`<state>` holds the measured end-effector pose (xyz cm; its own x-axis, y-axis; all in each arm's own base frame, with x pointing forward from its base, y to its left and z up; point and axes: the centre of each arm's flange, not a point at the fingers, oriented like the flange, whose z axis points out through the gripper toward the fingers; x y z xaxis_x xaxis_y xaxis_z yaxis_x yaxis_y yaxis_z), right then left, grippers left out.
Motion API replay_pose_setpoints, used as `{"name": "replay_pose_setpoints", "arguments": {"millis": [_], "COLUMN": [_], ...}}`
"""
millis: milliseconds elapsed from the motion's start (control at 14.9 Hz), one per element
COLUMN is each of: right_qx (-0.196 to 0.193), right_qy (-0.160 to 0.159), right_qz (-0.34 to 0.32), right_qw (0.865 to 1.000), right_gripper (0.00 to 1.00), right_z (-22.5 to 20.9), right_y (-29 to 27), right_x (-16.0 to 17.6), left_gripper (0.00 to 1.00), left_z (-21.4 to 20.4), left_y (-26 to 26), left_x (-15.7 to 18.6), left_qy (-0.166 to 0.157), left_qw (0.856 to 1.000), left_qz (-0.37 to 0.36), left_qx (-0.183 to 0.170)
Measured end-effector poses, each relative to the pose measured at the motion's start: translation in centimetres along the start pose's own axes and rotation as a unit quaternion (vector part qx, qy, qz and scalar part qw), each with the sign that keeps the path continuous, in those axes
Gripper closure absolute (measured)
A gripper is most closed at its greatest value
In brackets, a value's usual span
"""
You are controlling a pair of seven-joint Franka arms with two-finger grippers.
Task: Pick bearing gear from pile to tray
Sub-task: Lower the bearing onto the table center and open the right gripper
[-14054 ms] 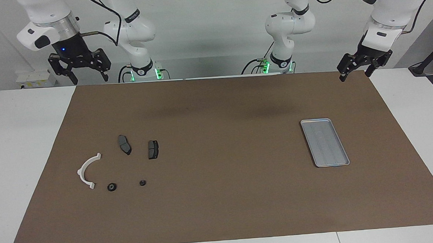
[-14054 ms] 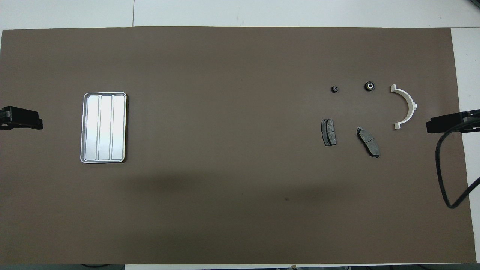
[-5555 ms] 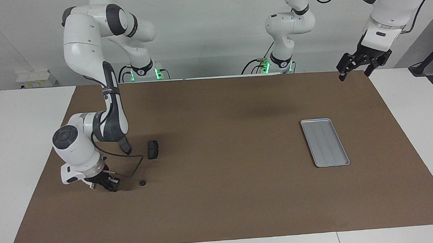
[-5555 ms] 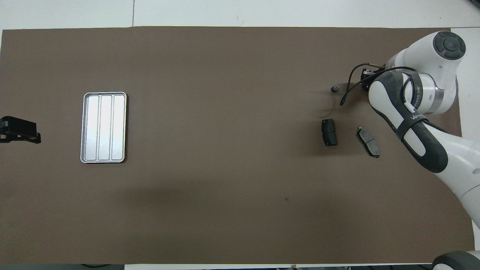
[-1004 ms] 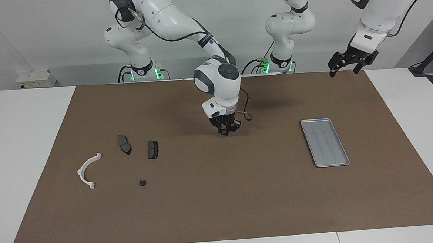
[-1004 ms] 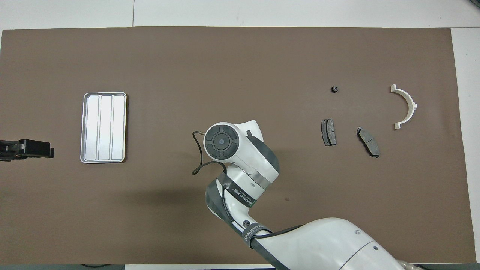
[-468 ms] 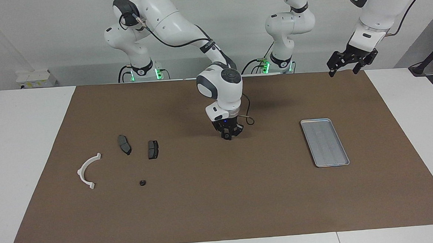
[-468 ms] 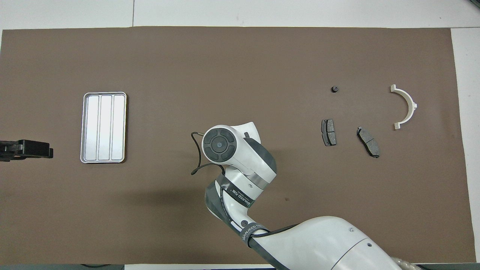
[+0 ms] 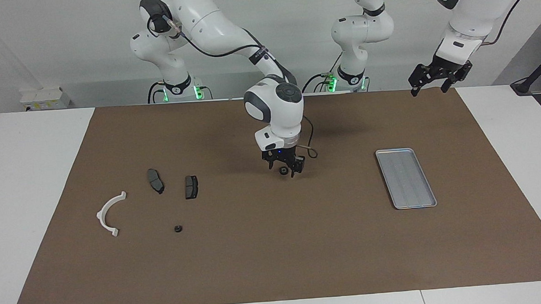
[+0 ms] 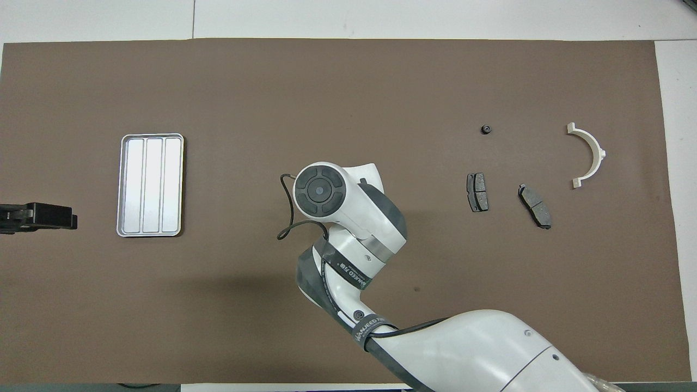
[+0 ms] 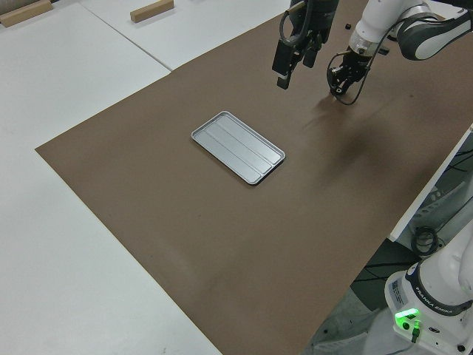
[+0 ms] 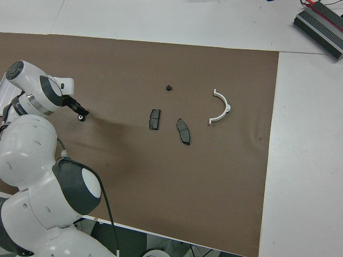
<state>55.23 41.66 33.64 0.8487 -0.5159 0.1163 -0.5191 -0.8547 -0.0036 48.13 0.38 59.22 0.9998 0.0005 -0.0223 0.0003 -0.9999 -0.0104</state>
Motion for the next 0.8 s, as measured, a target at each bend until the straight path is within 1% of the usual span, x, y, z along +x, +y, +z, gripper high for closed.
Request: {"name": "replay_pose_setpoints", "arguments": {"millis": [201, 402, 535, 669, 736, 803], "right_qx": [0.002, -0.003, -0.004, -0.006, -0.008, -0.009], "right_qy": [0.009, 0.009, 0.001, -0.010, -0.016, -0.022], "right_qz": [0.002, -0.018, -0.043, -0.067, -0.078, -0.089], "right_qw": [1.000, 1.000, 0.999, 0.998, 0.997, 0.996], "right_gripper": [0.00, 0.00, 0.00, 0.00, 0.00, 0.00], "right_z": [-4.7, -8.9, -11.1, -12.8, -13.5, -14.1], "right_y": [1.6, 4.9, 7.4, 10.2, 11.6, 13.0], "right_x": [4.6, 8.6, 11.2, 13.9, 15.1, 16.2], "left_gripper": [0.00, 0.00, 0.00, 0.04, 0.09, 0.09], "left_z": [-0.1, -0.2, -0.2, -0.2, -0.2, -0.2], "left_y": [0.0, 0.0, 0.0, 0.1, 0.1, 0.1], "left_x": [0.1, 0.2, 0.2, 0.3, 0.3, 0.3], "left_qy": [0.006, 0.011, 0.011, 0.013, 0.013, 0.014], "left_qw": [1.000, 1.000, 1.000, 1.000, 1.000, 1.000], "left_qz": [0.000, 0.000, 0.000, 0.001, 0.001, 0.000], "left_qx": [0.000, 0.000, 0.000, 0.000, 0.000, 0.000]}}
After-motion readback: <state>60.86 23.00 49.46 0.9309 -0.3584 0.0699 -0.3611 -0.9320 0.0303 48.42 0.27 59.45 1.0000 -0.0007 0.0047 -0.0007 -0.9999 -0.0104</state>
